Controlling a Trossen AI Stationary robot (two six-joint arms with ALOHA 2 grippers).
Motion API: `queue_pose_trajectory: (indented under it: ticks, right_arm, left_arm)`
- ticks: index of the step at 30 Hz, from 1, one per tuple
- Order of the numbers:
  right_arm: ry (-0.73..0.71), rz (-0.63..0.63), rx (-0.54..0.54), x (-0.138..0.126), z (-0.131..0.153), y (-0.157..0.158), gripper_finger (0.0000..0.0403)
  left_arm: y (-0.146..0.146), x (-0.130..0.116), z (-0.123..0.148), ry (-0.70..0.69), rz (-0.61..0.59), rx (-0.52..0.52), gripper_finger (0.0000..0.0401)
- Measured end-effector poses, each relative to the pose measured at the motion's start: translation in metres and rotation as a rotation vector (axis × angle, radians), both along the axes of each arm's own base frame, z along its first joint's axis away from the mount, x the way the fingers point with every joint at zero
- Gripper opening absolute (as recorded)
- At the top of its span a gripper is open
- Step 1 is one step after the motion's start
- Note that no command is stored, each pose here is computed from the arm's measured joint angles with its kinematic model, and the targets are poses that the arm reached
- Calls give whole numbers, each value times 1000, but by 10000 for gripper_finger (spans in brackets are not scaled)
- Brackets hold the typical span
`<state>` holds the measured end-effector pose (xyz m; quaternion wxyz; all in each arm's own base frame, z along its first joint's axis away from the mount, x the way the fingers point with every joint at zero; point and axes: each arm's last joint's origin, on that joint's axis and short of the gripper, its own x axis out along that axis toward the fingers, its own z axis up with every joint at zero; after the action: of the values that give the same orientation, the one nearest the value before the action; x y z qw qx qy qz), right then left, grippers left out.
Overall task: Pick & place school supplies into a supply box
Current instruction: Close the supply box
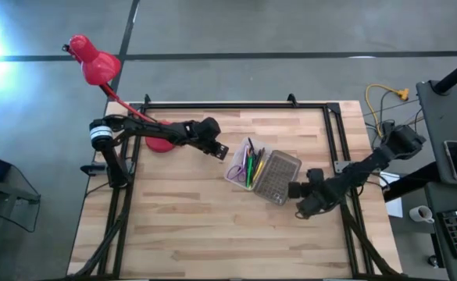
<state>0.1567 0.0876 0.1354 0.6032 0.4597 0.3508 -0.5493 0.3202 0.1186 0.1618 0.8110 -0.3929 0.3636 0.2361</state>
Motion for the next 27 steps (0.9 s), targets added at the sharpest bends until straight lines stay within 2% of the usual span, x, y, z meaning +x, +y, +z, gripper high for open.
queue_pose_trajectory:
  ticks: [5, 12, 17, 27]
  right_arm:
    - [-90, -40, -1, 2, -12, -11, 13]
    - [-239, -42, -76, 8, -16, -15, 9]
    - [-302, 27, -134, 15, -1, -13, 9]
    - [-434, 148, -259, 42, 49, -8, 9]
  left_arm:
    - [0, -1, -1, 4, 1, -2, 0]
    - [0, -1, -2, -3, -24, 22, 0]
    - [0, 0, -2, -3, -30, 26, 0]
    - [-1, -1, -3, -4, -48, 42, 0]
